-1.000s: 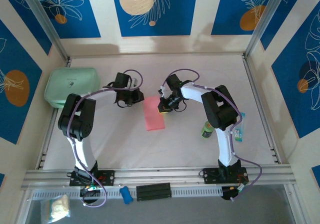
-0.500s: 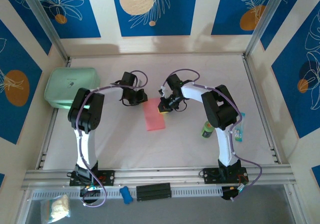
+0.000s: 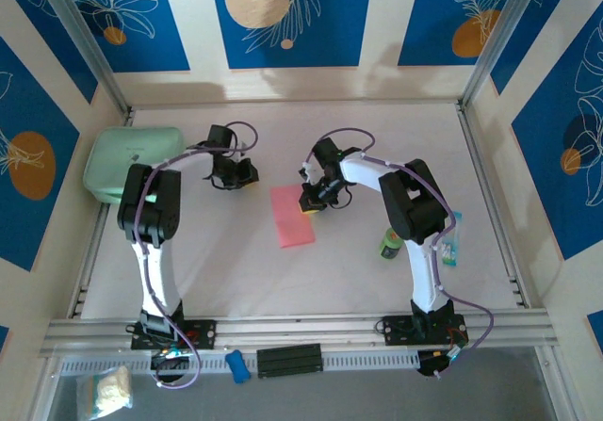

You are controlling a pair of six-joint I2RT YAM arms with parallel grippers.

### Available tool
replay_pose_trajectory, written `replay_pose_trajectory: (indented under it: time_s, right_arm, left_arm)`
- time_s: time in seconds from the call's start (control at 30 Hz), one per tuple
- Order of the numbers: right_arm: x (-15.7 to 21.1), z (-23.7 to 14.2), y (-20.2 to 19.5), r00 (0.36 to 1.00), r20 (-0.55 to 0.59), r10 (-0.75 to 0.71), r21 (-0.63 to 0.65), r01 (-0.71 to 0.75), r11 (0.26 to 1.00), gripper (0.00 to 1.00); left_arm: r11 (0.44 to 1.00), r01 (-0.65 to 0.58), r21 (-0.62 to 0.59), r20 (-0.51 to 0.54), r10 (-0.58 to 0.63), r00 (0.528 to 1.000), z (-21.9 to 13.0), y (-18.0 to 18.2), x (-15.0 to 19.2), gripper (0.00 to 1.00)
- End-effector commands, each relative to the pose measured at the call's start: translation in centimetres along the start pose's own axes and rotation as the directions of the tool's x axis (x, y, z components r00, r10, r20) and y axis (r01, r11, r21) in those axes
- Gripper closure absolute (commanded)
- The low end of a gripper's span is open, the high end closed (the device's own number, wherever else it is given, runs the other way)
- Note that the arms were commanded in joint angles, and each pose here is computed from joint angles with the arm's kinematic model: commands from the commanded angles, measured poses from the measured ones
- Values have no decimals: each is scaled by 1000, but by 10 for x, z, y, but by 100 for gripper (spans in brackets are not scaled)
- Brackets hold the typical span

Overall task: Fold a paper plane with a square sheet of paper (pick it up from the middle)
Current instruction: First fold the square sheet of paper in half at the center of the table, then first fold in half a square sheet of paper at the center of the table.

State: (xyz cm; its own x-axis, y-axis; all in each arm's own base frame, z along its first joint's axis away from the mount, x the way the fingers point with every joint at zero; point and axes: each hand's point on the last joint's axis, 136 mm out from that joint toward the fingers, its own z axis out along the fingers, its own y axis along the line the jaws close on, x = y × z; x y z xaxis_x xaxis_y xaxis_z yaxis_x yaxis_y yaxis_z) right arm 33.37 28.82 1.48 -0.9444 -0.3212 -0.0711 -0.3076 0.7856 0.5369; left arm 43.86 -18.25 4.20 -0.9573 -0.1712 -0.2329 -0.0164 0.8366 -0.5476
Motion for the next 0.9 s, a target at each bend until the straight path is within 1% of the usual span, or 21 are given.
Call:
replay_pose_trajectory:
  time_s: [0.0, 0.13, 0.23, 0.33, 0.5, 0.6, 0.67, 0.8, 0.87]
  right_arm:
    - [50, 23, -42, 979, -196, 52, 188, -15, 982, 98]
    - [40, 20, -27, 982, -191, -4, 155, 34, 987, 98]
    - [31, 16, -21, 984, -177, -34, 135, 59, 989, 98]
    - [23, 12, -13, 984, -166, -70, 109, 88, 990, 98]
    - [11, 5, -4, 984, -146, -103, 73, 114, 991, 98]
    - [0, -4, 3, 989, -115, -98, 49, 104, 993, 97]
    - [-9, -15, 14, 994, -71, -86, 16, 88, 996, 96]
    - [-24, -47, 41, 999, 45, 10, -77, -6, 997, 92]
    - [-24, -55, 55, 995, 78, 66, -134, -55, 989, 92]
  left_arm:
    - [992, -59, 113, 7, 58, 998, -25, -38, 9, 85]
    - [984, -43, 173, -35, 50, 998, -14, -53, 37, 85]
    - [986, -33, 164, -66, 45, 997, -2, -51, 55, 85]
    - [987, -11, 162, -86, 26, 996, 10, -47, 63, 86]
    - [985, 11, 173, -100, 6, 995, 22, -48, 62, 87]
    - [990, 25, 139, -99, -12, 995, 28, -40, 61, 89]
    - [993, 40, 112, -110, -28, 994, 32, -32, 65, 89]
    - [996, 72, 61, -125, -64, 990, 38, -18, 75, 91]
    - [995, 86, 49, -121, -79, 989, 40, -13, 78, 91]
